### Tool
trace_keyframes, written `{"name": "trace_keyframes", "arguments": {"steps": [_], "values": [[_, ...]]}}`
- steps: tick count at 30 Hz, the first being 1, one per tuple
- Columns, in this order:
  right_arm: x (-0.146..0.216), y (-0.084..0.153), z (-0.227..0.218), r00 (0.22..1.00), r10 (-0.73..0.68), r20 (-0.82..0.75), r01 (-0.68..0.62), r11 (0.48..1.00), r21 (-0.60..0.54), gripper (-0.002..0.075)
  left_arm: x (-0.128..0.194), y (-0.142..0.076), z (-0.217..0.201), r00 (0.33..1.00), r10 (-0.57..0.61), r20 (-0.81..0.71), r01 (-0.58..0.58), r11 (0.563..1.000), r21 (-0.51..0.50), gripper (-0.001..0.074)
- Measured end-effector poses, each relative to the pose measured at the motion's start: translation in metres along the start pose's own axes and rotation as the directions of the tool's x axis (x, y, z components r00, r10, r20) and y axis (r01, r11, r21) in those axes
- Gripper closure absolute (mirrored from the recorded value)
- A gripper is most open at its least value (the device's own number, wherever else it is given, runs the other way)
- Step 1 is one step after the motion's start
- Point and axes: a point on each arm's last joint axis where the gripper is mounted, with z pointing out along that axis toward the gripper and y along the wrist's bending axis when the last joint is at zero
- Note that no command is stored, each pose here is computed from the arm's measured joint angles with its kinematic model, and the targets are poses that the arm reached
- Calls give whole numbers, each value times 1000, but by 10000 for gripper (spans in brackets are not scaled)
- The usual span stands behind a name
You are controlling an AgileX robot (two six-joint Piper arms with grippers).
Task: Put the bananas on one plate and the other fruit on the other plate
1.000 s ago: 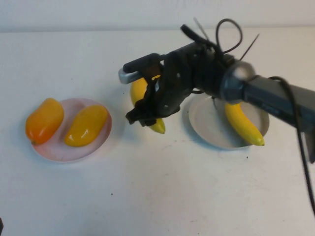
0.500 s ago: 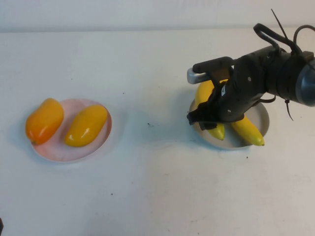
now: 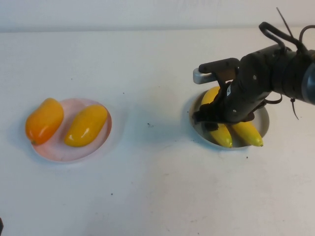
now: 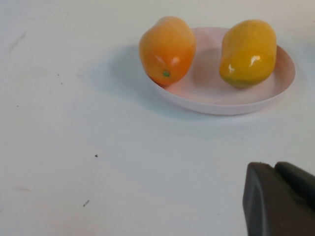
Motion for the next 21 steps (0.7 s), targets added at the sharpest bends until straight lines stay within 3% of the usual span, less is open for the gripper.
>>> {"name": "trace_keyframes", "arguments": {"steps": [4, 12, 15, 21], "values": [[8, 2, -41, 998, -8, 65, 10, 1000, -15, 329, 0, 0, 0, 1000, 0, 0, 0, 1000, 0, 738], [64, -5, -136, 991, 6, 135, 1, 999, -54, 681, 0, 0, 0, 1000, 0, 0, 0, 1000, 0, 738], [86, -9, -160, 993, 5, 120, 1, 999, -53, 725, 0, 0, 0, 1000, 0, 0, 0, 1000, 0, 738], [137, -18, -186, 997, 11, 75, -6, 998, -60, 739, 0, 0, 0, 1000, 0, 0, 0, 1000, 0, 738]]}}
